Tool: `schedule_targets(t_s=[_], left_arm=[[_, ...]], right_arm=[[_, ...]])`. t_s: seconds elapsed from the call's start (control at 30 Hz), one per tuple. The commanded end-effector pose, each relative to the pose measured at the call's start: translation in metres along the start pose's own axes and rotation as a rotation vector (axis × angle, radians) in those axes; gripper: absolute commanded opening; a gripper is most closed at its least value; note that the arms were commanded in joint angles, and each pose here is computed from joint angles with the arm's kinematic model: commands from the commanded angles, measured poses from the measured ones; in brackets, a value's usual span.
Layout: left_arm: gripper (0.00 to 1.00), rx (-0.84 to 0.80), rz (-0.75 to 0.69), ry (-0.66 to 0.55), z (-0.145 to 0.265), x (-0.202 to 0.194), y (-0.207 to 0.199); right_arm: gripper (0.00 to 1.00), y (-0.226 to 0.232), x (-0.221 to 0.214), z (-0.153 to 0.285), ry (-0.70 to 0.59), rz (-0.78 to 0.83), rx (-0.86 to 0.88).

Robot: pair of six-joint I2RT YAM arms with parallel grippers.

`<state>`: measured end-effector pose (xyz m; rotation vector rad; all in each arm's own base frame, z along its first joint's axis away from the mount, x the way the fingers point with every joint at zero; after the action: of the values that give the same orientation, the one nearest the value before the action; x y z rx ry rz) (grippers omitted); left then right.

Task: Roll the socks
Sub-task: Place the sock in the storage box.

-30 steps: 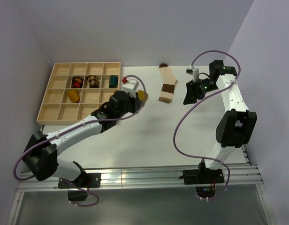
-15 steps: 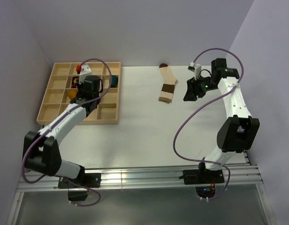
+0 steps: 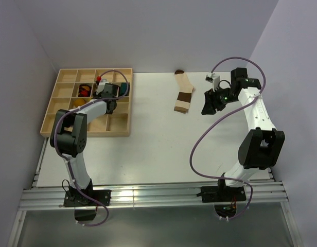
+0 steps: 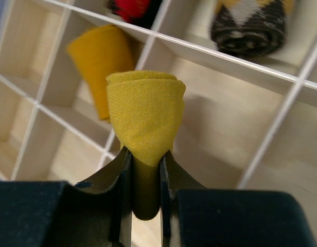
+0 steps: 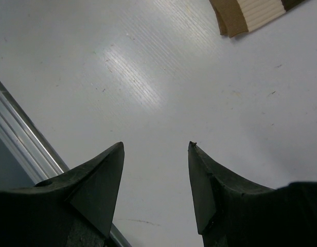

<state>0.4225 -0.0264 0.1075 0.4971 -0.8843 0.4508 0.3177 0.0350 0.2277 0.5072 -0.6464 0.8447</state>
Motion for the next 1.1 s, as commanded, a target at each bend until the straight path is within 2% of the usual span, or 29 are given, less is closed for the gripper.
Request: schedule_targets(t_s=[0.0, 0.27, 0.47, 0.7, 0.8, 0.83, 0.9, 1.0, 1.07], left_arm=[[0.0, -0.106, 0.05, 0.037, -0.002, 0.013, -0.016], [0.0, -0.282, 0.103, 0.229, -0.014, -0.011, -0.039], [0.0, -0.377, 0.21, 0.355, -0.02, -0.021, -0.048], [0.01, -0.365, 0.249, 0.418, -0.03, -0.029, -0.045], [0.14, -0.367, 0.247, 0.411, -0.027, -0.029, -0.041], [0.23, -0.363, 0.255, 0.397, -0.026, -0.026, -0.039], [0.34, -0.342, 0.264, 0.37, -0.022, -0.016, -0.033], [0.44, -0.313, 0.26, 0.36, -0.019, -0.008, -0.029], [0.46, -0.298, 0.258, 0.349, -0.018, -0.003, -0.026]], right_arm=[[0.6, 0.005, 0.004, 0.011, -0.022, 0.039, -0.044], [0.6, 0.007, -0.002, 0.009, -0.011, 0.028, -0.053], [0.6, 0.008, -0.004, 0.01, -0.008, 0.028, -0.06], [0.6, 0.004, -0.008, 0.005, 0.007, 0.016, -0.063], [0.6, 0.004, -0.008, 0.005, 0.01, 0.014, -0.065], [0.6, 0.004, -0.008, 0.005, 0.01, 0.014, -0.067], [0.6, 0.003, -0.007, 0.005, 0.013, 0.016, -0.07], [0.6, 0.003, -0.006, 0.005, 0.015, 0.016, -0.069], [0.6, 0.004, -0.006, 0.006, 0.016, 0.022, -0.071]])
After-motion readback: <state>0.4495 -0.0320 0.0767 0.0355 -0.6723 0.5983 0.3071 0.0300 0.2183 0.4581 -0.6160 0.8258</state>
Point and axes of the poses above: each gripper's point midway between its finger pads, its own z axis back along the fingers, its own y axis along the line the jaws close on, x = y × z, the point moved 5 cm from there along z, back along the fingers, and after that the axes turned 13 degrees about z, right-handed, at the moved point
